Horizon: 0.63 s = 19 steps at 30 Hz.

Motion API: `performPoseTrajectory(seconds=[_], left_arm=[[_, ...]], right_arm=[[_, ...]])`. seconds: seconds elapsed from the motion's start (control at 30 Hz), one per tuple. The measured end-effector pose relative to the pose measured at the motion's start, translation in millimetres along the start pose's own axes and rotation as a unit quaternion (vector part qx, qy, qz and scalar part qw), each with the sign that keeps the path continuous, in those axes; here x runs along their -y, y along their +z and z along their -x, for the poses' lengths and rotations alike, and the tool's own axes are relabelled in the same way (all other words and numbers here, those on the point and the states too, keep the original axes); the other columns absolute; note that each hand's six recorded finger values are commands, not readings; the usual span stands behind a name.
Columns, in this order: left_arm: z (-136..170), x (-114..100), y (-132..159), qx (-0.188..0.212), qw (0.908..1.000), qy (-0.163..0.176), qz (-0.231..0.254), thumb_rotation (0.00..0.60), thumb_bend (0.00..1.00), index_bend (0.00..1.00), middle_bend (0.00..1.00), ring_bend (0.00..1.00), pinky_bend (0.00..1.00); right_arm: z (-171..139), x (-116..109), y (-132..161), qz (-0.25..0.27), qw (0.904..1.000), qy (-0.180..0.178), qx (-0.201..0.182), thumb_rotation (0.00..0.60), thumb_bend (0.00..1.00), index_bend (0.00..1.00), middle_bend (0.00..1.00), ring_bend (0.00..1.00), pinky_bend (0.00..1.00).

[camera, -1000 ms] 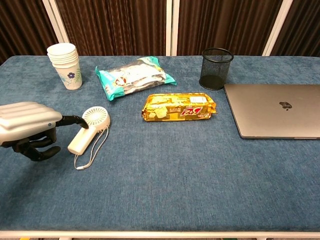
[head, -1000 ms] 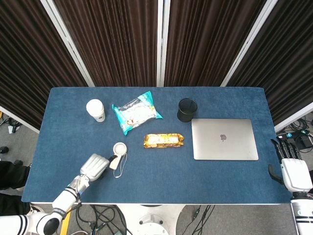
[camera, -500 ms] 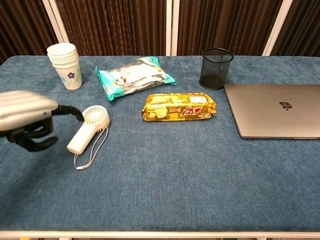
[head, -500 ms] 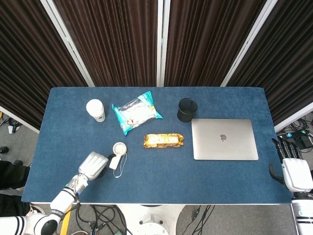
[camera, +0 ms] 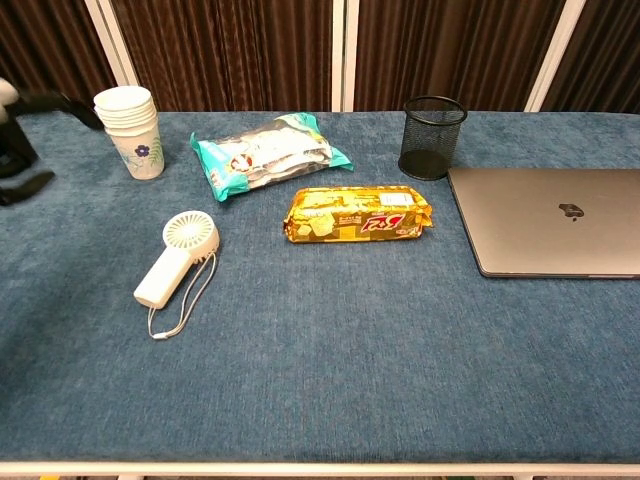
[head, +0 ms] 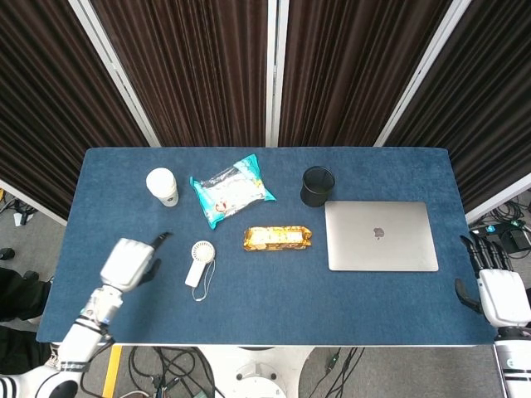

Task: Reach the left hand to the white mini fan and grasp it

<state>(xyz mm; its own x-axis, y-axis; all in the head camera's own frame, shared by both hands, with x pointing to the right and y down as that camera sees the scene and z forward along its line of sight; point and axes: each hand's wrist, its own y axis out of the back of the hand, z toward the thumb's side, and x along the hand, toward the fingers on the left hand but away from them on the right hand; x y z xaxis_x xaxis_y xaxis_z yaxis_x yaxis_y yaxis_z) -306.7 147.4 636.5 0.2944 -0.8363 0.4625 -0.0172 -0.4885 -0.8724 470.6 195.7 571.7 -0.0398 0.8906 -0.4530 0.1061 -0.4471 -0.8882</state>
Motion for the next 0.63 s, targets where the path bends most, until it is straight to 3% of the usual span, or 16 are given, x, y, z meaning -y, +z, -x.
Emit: performPoseTrajectory(seconds=[0.1,0.2,0.23,0.33,0.47,0.63], left_arm=[[10.0,-15.1,-28.7,-0.03,0.998,0.055,0.013,0.6,0.35,0.16,0.46,0.4,0.56],[27.6,-26.1,-62.7,-0.07,0.9931,0.093,0.009,0.6,0.17,0.13,0.07,0.03,0.18],[32.9,-29.1,-70.1,-0.08,0.9915,0.103,0.005,0.6,0.11,0.12,0.01,0.0,0.11],[51.0,-37.6,-88.6,-0.107,0.9863,0.126,-0.002,0.6,0.01,0.12,0.0,0.0,0.06],[73.6,-45.4,-104.1,-0.126,0.983,0.131,-0.023,0.6,0.0,0.12,0.0,0.0,0.05],[88.8,-42.7,-111.6,-0.14,0.9828,0.113,-0.045,0.6,0.0,0.12,0.0,0.0,0.05]], right_arm=[[-0.4,-0.1,0.0,-0.001,1.0,-0.002,-0.004,0.6,0.38,0.0,0.0,0.0,0.0],[-0.7,-0.7,0.8,-0.001,1.0,-0.006,-0.008,0.6,0.38,0.0,0.0,0.0,0.0],[-0.8,-1.3,1.3,-0.001,0.9999,-0.007,-0.009,0.6,0.38,0.0,0.0,0.0,0.0],[-1.3,-3.6,1.7,-0.002,0.9998,-0.013,-0.011,0.6,0.37,0.0,0.0,0.0,0.0],[-2.1,-6.8,2.6,0.001,0.9997,-0.022,-0.013,0.6,0.37,0.0,0.0,0.0,0.0],[-4.8,-4.3,0.4,0.0,0.9996,-0.023,-0.014,0.6,0.37,0.0,0.0,0.0,0.0]])
